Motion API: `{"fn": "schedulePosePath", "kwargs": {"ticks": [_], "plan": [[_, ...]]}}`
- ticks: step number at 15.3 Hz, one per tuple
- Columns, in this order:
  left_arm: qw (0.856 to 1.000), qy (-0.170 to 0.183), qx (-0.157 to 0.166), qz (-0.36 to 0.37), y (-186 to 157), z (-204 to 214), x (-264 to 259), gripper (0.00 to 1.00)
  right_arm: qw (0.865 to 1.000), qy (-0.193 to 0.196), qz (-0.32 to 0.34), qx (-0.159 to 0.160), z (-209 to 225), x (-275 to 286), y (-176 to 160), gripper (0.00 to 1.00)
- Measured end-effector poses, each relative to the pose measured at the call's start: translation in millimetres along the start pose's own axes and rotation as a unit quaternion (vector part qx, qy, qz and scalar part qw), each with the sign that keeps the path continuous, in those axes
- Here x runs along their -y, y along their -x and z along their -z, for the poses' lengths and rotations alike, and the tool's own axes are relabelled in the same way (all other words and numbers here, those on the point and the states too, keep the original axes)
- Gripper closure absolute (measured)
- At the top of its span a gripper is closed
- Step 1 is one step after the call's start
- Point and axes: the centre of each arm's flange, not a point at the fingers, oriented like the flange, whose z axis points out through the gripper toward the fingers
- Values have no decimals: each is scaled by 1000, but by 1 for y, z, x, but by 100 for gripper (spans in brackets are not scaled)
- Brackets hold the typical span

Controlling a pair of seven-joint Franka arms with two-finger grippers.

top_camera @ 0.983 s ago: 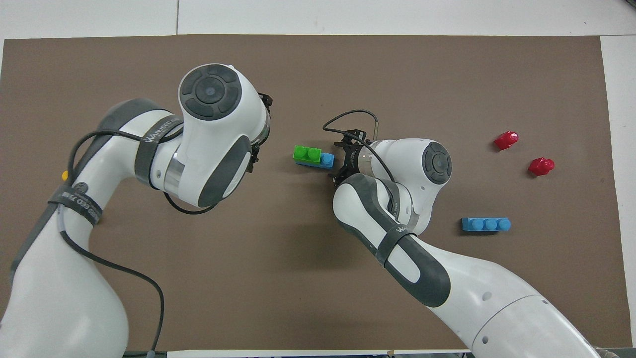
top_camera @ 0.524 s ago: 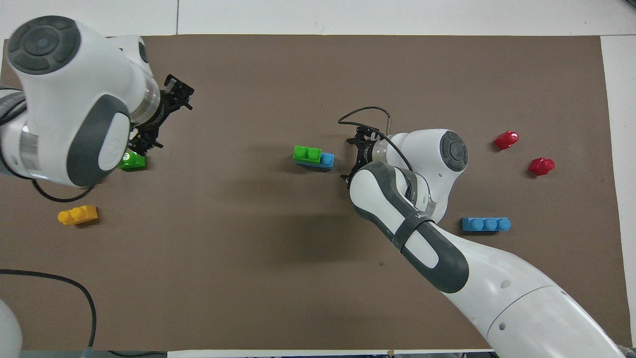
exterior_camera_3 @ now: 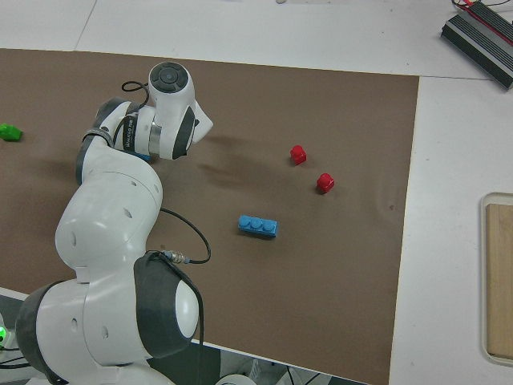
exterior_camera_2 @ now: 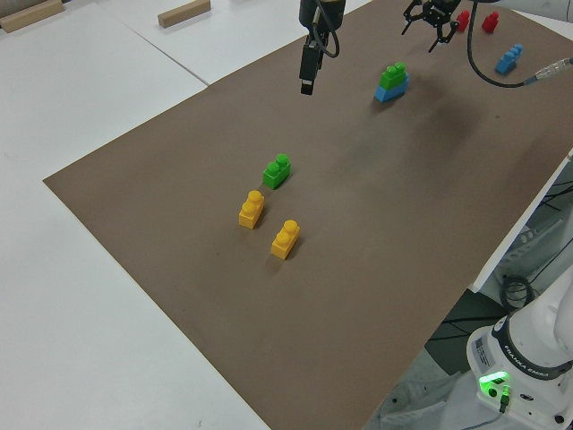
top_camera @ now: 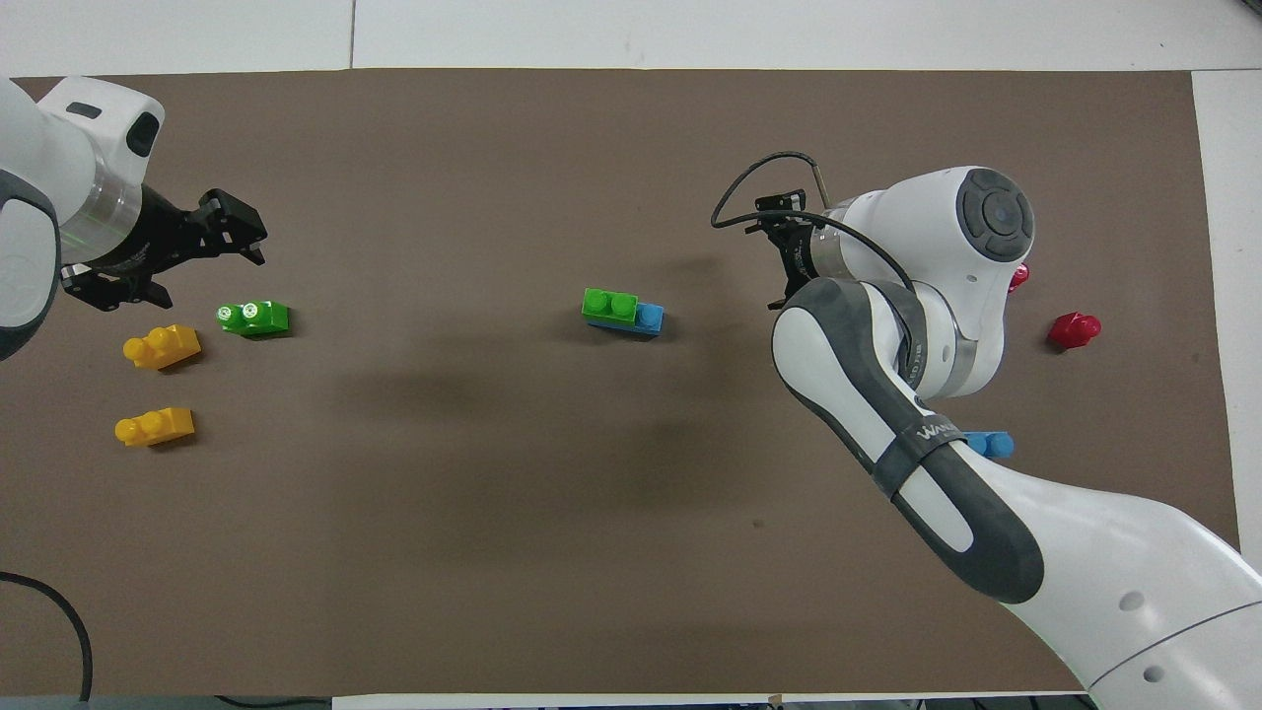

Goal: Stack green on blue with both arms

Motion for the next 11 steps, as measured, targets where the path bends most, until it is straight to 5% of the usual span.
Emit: {"fn": "schedulePosePath", "kwargs": {"ticks": [4,11], "plan": [[998,-9,19,-59,13,14,33,0,977,42,203,-38,46,-6,-21,0],[995,-9,33,-94,37,34,74,0,888,82,451,-47,185,-38,-48,0]]}}
